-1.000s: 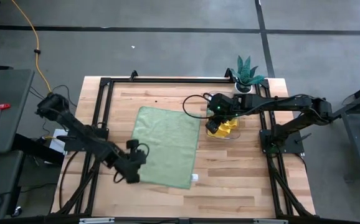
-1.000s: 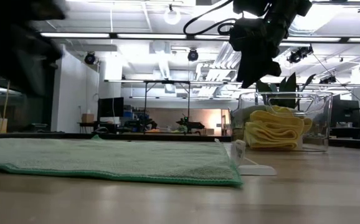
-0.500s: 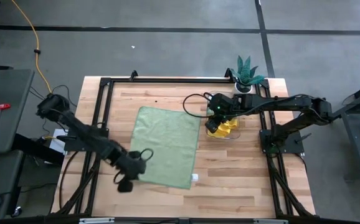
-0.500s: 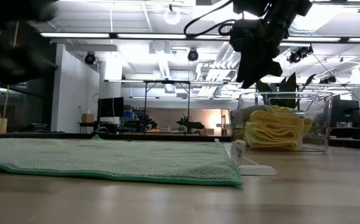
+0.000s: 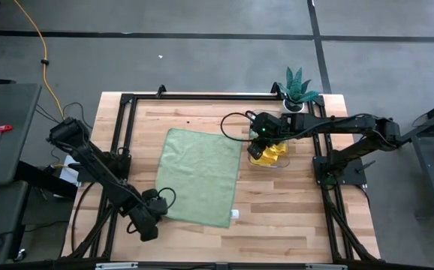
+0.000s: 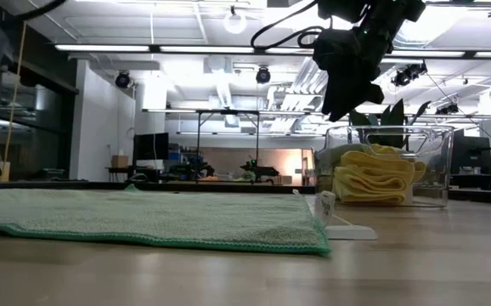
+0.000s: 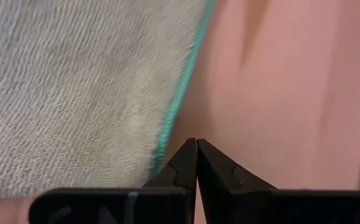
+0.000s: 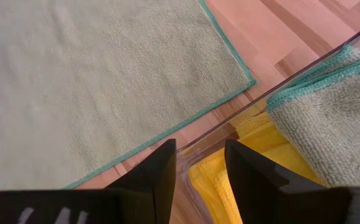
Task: Fold microfiber towels
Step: Fold the green microfiber towel
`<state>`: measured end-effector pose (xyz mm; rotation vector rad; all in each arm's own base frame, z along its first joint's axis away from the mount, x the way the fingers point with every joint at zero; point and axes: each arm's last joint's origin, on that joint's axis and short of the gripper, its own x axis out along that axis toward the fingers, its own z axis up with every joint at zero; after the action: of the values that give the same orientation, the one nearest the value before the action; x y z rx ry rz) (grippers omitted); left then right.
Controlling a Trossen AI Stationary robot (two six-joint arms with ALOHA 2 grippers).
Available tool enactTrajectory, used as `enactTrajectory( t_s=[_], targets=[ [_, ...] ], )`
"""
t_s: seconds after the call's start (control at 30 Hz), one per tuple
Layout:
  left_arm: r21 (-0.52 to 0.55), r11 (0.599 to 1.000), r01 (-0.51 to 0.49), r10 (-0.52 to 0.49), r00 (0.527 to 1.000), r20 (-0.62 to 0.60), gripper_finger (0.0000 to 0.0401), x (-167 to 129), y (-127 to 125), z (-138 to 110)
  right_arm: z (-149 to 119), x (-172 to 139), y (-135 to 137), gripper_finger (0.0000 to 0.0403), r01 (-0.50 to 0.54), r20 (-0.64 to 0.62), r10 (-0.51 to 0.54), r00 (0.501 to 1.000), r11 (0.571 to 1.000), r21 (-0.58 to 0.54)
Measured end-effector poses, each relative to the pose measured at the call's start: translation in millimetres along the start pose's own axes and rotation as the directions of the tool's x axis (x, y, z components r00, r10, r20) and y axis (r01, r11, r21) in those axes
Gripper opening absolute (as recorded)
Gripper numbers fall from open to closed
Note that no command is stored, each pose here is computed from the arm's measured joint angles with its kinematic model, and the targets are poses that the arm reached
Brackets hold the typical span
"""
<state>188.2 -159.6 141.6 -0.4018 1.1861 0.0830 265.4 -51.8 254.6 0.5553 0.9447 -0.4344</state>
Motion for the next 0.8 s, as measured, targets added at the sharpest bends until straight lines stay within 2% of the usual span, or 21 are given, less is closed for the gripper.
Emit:
enactTrajectory(
  t_s=[0.17,0.37,0.63,0.8],
  targets=[
    [-0.034,0.997,-0.063,0.062,0.997,-0.050,0.0000,10,8,1,0,0,0,0.0128,0.002,0.000,-0.002,1.000,1.000,0.000],
    [-0.072,0.990,-0.122,0.120,0.992,-0.026,0.0000,2,20,11,0,0,0,0.0128,0.002,0.000,-0.002,1.000,1.000,0.000],
    [-0.046,0.983,-0.179,0.181,0.981,0.065,0.0000,-16,40,33,0,0,0,0.0128,0.003,-0.001,-0.003,1.000,1.000,0.012],
    [0.057,0.967,-0.250,0.244,0.966,0.090,0.0000,-13,56,47,0,0,0,0.0128,0.003,-0.001,-0.002,1.000,1.000,0.025]
  ],
)
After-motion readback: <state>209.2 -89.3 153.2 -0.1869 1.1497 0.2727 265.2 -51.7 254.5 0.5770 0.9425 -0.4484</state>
